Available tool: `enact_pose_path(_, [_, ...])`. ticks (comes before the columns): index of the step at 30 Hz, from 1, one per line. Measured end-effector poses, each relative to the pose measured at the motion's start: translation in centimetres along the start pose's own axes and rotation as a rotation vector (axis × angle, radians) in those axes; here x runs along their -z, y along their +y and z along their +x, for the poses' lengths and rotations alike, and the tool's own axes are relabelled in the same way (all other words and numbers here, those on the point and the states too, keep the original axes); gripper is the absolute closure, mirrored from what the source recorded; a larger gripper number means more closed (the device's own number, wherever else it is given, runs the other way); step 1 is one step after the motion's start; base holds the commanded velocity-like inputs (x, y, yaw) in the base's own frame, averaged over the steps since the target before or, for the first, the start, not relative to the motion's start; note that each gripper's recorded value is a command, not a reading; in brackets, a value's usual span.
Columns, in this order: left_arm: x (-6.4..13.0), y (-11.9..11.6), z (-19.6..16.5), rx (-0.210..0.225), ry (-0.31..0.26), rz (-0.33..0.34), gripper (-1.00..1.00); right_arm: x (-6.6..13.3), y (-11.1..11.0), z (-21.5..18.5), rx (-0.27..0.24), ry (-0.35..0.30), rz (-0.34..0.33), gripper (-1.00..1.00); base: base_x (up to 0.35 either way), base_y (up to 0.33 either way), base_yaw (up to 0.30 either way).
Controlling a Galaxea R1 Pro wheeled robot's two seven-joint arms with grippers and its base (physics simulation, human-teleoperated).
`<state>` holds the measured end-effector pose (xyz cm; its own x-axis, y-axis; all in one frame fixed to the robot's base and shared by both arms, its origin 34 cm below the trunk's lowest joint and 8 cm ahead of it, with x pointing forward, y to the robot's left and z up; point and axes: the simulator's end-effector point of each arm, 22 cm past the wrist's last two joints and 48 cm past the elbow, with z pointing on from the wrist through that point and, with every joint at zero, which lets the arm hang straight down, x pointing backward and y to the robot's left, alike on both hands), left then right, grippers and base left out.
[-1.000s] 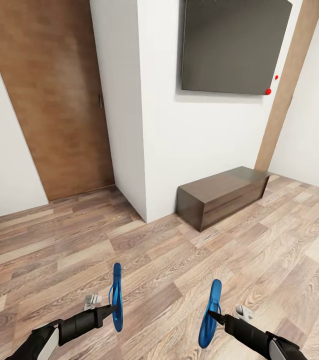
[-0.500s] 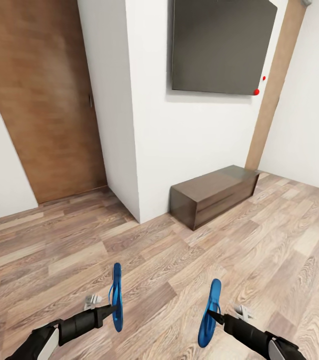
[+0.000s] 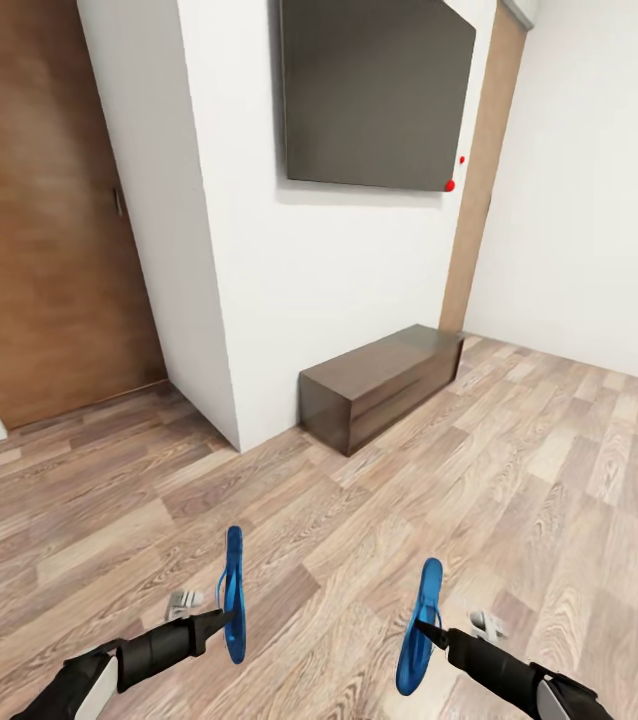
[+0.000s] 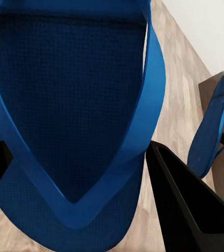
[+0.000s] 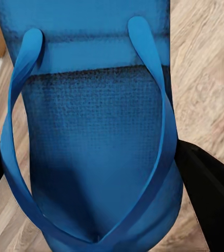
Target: In the bedroom, move the book from the bed onto either nightstand, and place the two sandals side by side next to the bed.
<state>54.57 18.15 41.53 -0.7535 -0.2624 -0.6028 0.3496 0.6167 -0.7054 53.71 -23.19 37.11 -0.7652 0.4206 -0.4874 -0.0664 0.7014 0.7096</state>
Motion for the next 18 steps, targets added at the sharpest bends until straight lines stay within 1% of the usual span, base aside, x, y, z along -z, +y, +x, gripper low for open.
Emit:
enact_pose_path(3, [0.0,0.0,-0.1,-0.011,-0.006,-0.001,1.0,0.2,-0.5,0.6,-0.009,0.011,0.009,1.0,0.0,0.0,-0.3])
enact_pose_path(4, [0.0,0.0,-0.1,-0.016,-0.009,0.0,1.0,0.2,-0.9,1.6,-0.025,0.029,0.018,1.0,0.0,0.0,-0.3])
enact_pose_path(5, [0.0,0.2,0.4,-0.013,-0.003,-0.003,1.0,0.5,-1.9,3.8,-0.061,0.064,0.037,1.0,0.0,0.0,-0.3])
enact_pose_path(6, [0.0,0.3,0.7,-0.008,0.0,-0.005,1.0,0.6,-2.2,4.6,-0.08,0.073,0.042,1.0,0.0,0.0,-0.3])
enact_pose_path(7, [0.1,0.6,2.0,0.006,0.014,-0.012,1.0,0.9,-3.0,6.7,-0.108,0.101,0.059,1.0,0.0,0.0,-0.3])
enact_pose_path(8, [0.2,0.9,2.7,0.011,0.014,-0.018,1.0,1.1,-3.3,7.7,-0.126,0.109,0.066,1.0,0.0,0.0,-0.3])
enact_pose_path(9, [0.3,1.2,3.1,0.007,0.009,-0.023,1.0,1.2,-3.5,8.2,-0.135,0.111,0.071,1.0,0.0,0.0,-0.3])
enact_pose_path(10, [0.4,1.4,3.8,-0.001,0.003,-0.029,1.0,1.3,-3.7,8.7,-0.136,0.112,0.075,1.0,0.0,0.0,-0.3])
enact_pose_path(12, [0.6,1.7,4.9,0.0,0.003,-0.037,1.0,1.3,-3.9,8.8,-0.129,0.102,0.08,1.0,0.0,0.0,-0.3])
enact_pose_path(16, [0.8,2.0,6.1,0.0,0.004,-0.046,1.0,1.3,-4.1,8.2,-0.085,0.064,0.083,1.0,0.0,0.0,-0.3])
enact_pose_path(18, [0.8,2.0,6.4,-0.002,0.009,-0.047,1.0,1.3,-4.2,8.0,-0.074,0.054,0.085,1.0,0.0,0.0,-0.3])
